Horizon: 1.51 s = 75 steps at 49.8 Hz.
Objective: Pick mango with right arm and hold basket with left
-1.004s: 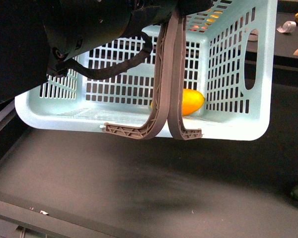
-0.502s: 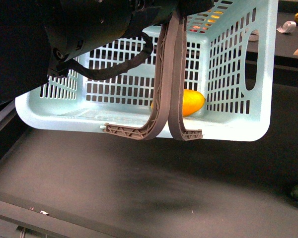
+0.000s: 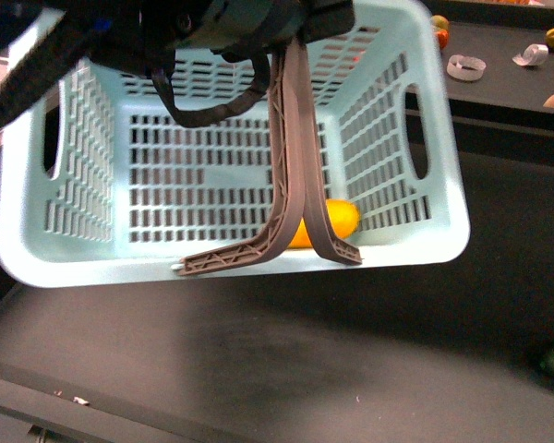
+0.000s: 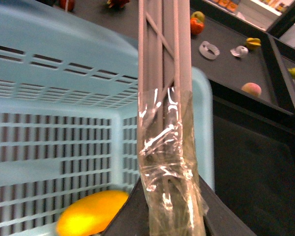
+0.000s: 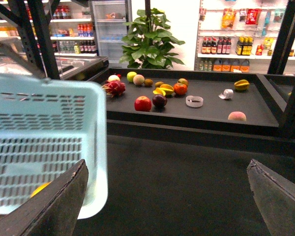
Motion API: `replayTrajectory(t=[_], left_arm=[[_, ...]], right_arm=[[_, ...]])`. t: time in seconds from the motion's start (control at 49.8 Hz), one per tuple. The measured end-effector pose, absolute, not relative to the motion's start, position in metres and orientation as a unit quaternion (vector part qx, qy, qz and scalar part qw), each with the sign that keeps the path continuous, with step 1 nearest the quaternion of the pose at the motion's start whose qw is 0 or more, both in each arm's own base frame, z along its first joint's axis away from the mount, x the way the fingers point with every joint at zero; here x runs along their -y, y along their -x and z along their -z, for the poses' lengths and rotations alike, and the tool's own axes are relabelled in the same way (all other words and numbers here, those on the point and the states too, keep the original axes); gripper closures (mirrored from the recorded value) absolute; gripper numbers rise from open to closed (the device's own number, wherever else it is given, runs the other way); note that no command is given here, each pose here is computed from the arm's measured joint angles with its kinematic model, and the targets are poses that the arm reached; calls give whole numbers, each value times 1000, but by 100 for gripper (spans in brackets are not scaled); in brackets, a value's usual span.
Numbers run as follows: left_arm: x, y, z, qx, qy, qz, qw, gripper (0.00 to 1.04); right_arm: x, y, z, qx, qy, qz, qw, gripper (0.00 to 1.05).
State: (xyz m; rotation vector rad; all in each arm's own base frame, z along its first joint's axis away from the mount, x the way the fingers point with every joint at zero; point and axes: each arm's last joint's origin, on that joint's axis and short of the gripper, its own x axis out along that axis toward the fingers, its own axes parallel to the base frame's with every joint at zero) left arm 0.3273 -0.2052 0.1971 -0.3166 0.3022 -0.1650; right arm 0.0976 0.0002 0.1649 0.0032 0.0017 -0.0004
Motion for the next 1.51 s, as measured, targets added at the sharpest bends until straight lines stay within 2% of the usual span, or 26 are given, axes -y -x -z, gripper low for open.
replayTrajectory(t=[0.121, 0.321, 0.623, 0.964, 1.085, 1.205, 1.225, 1.266, 1.507], left_arm=[[195, -357, -180, -174, 186, 24, 967, 97], [165, -404, -172, -175, 278, -69, 942, 97], [144, -454, -153, -157, 475, -175, 848, 97], [120, -468, -122, -108, 561, -272, 775, 97], [111, -470, -118, -87, 580, -286, 758, 97], [110, -470, -110, -95, 591, -291, 747, 97], [111, -469, -109, -99, 591, -294, 745, 96], [113, -468, -108, -102, 599, -295, 737, 84], [109, -452, -108, -123, 585, -316, 736, 39]], right_arm=[[0, -98, -165, -1, -2, 0, 1000, 8], [0, -98, -165, -1, -2, 0, 1000, 8], [0, -98, -165, -1, -2, 0, 1000, 8], [0, -98, -165, -1, -2, 0, 1000, 8], [0, -98, -165, -1, -2, 0, 1000, 8], [0, -98, -165, -1, -2, 0, 1000, 8], [0, -98, -165, -1, -2, 0, 1000, 8], [0, -98, -165, -1, -2, 0, 1000, 8], [0, -98, -165, -1, -2, 0, 1000, 8]])
